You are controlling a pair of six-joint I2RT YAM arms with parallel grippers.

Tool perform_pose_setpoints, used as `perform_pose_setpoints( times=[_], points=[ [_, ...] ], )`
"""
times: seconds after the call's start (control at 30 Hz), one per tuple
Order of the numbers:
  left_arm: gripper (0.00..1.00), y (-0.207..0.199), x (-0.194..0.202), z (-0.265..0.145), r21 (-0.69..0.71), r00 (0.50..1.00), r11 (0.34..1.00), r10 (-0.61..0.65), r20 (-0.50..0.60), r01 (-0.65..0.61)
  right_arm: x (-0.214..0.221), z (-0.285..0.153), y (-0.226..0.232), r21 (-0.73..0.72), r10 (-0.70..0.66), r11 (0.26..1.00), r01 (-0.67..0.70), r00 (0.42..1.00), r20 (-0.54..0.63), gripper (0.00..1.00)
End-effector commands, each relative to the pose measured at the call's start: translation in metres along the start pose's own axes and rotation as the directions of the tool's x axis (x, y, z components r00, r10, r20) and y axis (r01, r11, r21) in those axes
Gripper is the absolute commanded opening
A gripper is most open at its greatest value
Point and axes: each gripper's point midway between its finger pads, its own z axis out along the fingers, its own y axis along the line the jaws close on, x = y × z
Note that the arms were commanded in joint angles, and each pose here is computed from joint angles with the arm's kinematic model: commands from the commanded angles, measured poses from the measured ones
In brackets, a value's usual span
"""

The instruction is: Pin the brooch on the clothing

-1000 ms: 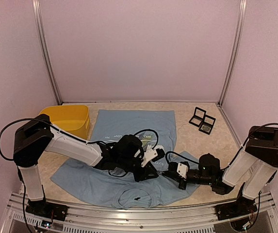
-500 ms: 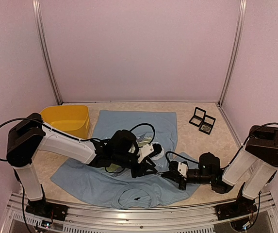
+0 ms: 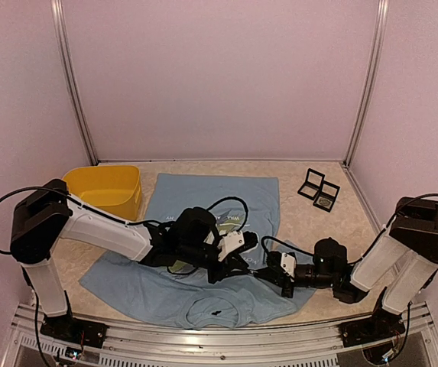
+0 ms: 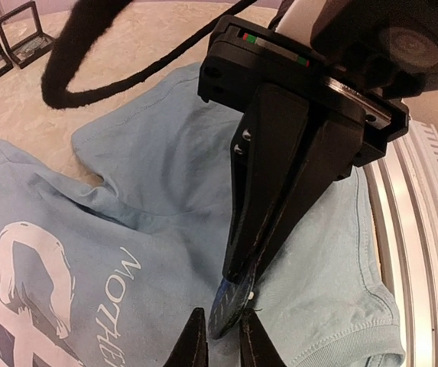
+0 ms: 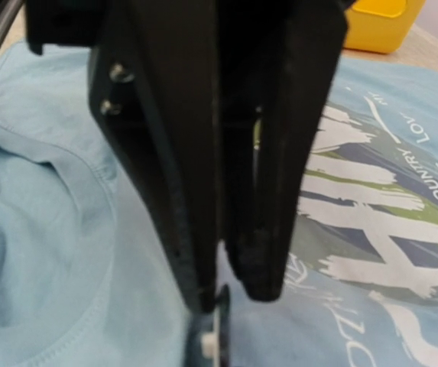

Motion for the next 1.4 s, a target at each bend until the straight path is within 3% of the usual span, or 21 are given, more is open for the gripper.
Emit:
perform_pose_setpoints(
  times=[0.0,0.27,0.37,0.53,0.73,0.8,1.1,1.23,1.37],
  points=[
    [0.13,0.005,0.001,0.007,-0.028,0.999,0.999,0.035,0.003,-0.035,-0.010,0.001,-0.001,-0.014,-0.022,1.000,0.023,0.999,0.025,0.00],
    [0.11,-0.003,-0.005,0.008,0.006,0.999,0.999,0.038,0.011,-0.038,-0.014,0.003,0.000,-0.032,-0.025,0.999,0.027,0.999,0.038,0.00],
    [0.01,-0.001,-0.005,0.009,-0.006,0.999,0.999,0.040,0.010,-0.040,-0.015,0.004,0.000,-0.034,-0.026,0.999,0.027,0.999,0.040,0.00],
    [0.00,-0.002,-0.005,0.008,0.000,0.999,0.999,0.043,0.002,-0.043,-0.013,0.003,0.000,-0.036,-0.010,0.999,0.011,1.000,0.025,0.00],
    [0.00,0.000,-0.015,-0.003,-0.018,0.998,0.998,0.054,0.012,-0.054,-0.004,-0.008,0.008,-0.052,0.023,0.998,-0.024,0.999,-0.026,0.24],
    [0.00,-0.001,-0.020,-0.005,-0.019,0.998,0.998,0.059,0.018,-0.059,0.001,-0.011,0.011,-0.063,0.043,0.997,-0.046,0.998,-0.047,0.27],
    [0.00,-0.003,-0.029,-0.010,-0.015,0.998,0.998,0.069,0.012,-0.069,0.021,-0.011,0.018,-0.070,0.163,0.983,-0.172,0.980,-0.114,0.27],
    [0.00,-0.008,-0.033,-0.014,0.005,0.998,0.998,0.067,0.017,-0.067,0.038,-0.008,0.011,-0.013,0.202,0.978,-0.207,0.965,-0.166,0.14],
    [0.00,-0.008,-0.033,-0.017,0.004,0.997,0.998,0.070,0.012,-0.070,0.050,-0.002,0.004,0.025,0.231,0.973,-0.231,0.947,-0.222,0.13]
  ],
)
